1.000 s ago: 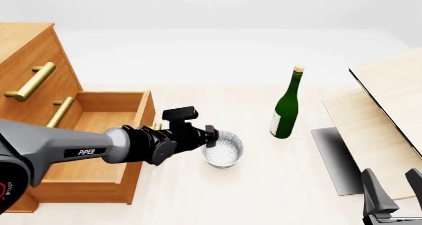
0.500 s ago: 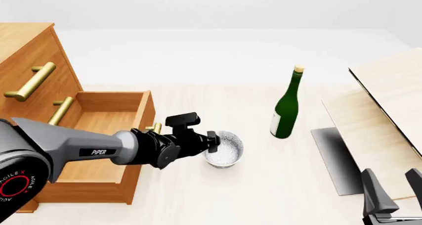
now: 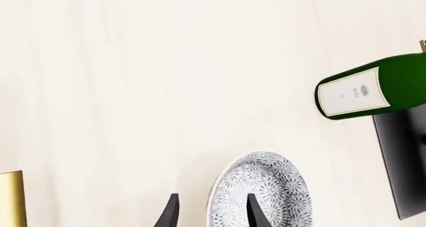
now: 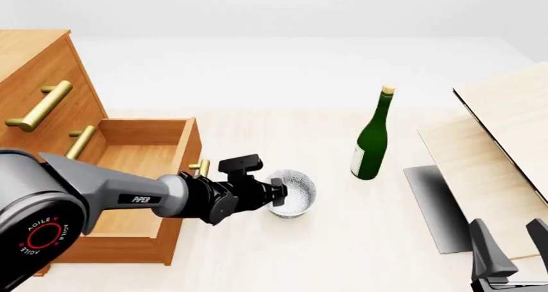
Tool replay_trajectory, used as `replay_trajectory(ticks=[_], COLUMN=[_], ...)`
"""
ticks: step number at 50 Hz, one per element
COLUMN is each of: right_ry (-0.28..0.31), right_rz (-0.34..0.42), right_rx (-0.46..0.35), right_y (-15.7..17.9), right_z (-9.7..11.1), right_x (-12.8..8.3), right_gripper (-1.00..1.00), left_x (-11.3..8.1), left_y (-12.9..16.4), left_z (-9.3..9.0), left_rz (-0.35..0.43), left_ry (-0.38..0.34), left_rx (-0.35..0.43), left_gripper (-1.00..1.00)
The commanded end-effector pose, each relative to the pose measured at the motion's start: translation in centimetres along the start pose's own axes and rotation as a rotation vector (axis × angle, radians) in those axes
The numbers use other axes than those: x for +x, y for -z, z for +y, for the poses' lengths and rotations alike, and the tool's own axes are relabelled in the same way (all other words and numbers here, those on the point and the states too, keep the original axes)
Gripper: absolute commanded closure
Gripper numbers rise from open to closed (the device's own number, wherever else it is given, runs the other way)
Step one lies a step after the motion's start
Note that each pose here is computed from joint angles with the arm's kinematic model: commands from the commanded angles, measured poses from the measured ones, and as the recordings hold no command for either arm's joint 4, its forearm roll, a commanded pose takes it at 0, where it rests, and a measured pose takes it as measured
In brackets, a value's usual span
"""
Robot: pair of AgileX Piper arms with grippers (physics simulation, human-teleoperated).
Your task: Put the bowl in the bottom drawer of the cabinet and close it.
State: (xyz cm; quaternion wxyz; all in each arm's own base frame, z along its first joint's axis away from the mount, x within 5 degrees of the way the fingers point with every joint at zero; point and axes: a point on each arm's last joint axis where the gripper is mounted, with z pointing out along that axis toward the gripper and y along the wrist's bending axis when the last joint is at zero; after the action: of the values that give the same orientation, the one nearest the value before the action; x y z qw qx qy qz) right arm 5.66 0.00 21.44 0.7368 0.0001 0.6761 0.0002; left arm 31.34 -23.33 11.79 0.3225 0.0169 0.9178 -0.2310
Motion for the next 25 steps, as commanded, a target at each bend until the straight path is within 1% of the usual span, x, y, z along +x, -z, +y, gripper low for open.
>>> replay_trajectory(ticks=[1, 8, 20, 22, 25], right_ry=[0.000, 0.000, 0.000, 0.000, 0.000], right_rz=[0.000, 0.000, 0.000, 0.000, 0.000], right_rx=[0.000, 0.000, 0.000, 0.000, 0.000], right_y=[0.0, 0.0, 0.0, 0.0, 0.0], right_z=[0.0, 0.0, 0.0, 0.0, 0.0], right_x=[0.0, 0.0, 0.0, 0.0, 0.0], right_gripper=[-1.00, -1.00, -1.00, -1.00, -1.00], left_x=[-0.1, -0.2, -0.5, -0.4, -0.6], left_y=[-0.2, 0.7, 1.5, 2.3, 2.7], left_z=[0.4, -0.1, -0.2, -0.6, -0.6], left_rz=[0.001, -0.016, -0.034, -0.044, -0.052], left_ry=[-0.004, -0.007, -0.013, -0.018, -0.021], left_rx=[-0.010, 0.011, 0.020, 0.035, 0.038], left_gripper=[1.00, 1.00, 1.00, 1.00, 1.00])
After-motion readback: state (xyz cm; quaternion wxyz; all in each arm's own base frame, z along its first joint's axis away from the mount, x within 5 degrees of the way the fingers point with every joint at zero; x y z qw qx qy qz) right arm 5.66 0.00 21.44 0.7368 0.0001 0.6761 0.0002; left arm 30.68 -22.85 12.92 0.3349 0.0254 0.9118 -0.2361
